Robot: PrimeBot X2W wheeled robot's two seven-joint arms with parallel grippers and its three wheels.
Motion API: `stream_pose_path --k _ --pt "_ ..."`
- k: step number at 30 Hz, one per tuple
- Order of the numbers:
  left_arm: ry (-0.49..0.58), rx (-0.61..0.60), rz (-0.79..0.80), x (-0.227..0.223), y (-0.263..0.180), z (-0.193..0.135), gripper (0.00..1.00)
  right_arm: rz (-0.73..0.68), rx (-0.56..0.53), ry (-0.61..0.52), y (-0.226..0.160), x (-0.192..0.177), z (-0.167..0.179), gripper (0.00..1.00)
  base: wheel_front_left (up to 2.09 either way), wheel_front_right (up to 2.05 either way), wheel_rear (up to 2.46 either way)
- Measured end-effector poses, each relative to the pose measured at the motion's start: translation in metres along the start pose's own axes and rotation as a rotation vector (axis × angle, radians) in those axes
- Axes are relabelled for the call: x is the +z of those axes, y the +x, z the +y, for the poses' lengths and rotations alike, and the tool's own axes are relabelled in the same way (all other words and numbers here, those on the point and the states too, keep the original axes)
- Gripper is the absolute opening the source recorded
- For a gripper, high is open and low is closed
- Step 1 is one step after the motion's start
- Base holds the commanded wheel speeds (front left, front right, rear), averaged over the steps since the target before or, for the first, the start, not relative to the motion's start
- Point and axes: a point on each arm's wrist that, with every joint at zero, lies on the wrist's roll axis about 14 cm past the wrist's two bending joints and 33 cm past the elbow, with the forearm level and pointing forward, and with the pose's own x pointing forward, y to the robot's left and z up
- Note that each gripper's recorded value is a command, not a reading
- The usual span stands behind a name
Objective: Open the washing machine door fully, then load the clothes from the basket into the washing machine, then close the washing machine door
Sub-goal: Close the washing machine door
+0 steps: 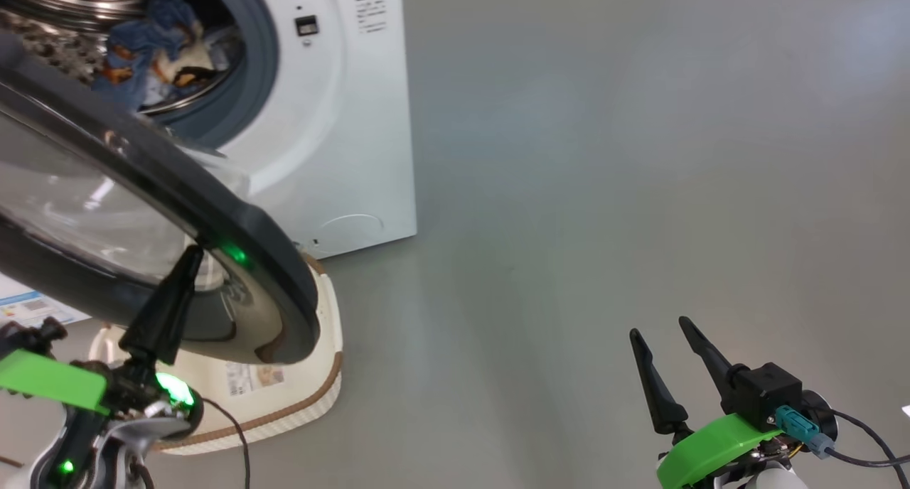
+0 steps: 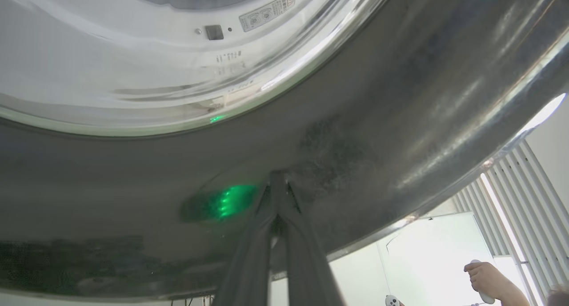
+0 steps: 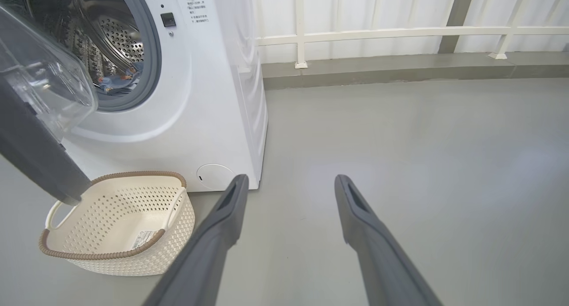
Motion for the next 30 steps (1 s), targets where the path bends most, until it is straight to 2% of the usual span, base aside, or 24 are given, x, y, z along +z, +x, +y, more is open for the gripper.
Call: stream_pose_path --k 7,30 --pt "-0.014 -0.008 0.000 0.000 0.024 0.003 0.00 0.011 -0.042 -0.001 -0.007 -0.003 -0.014 1.00 0.00 0.00 0.00" --pt "-0.059 0.004 -0.057 0.013 0.060 0.017 0.00 0.008 -0.118 0.001 -0.016 0.000 -0.037 1.00 0.00 0.00 0.00"
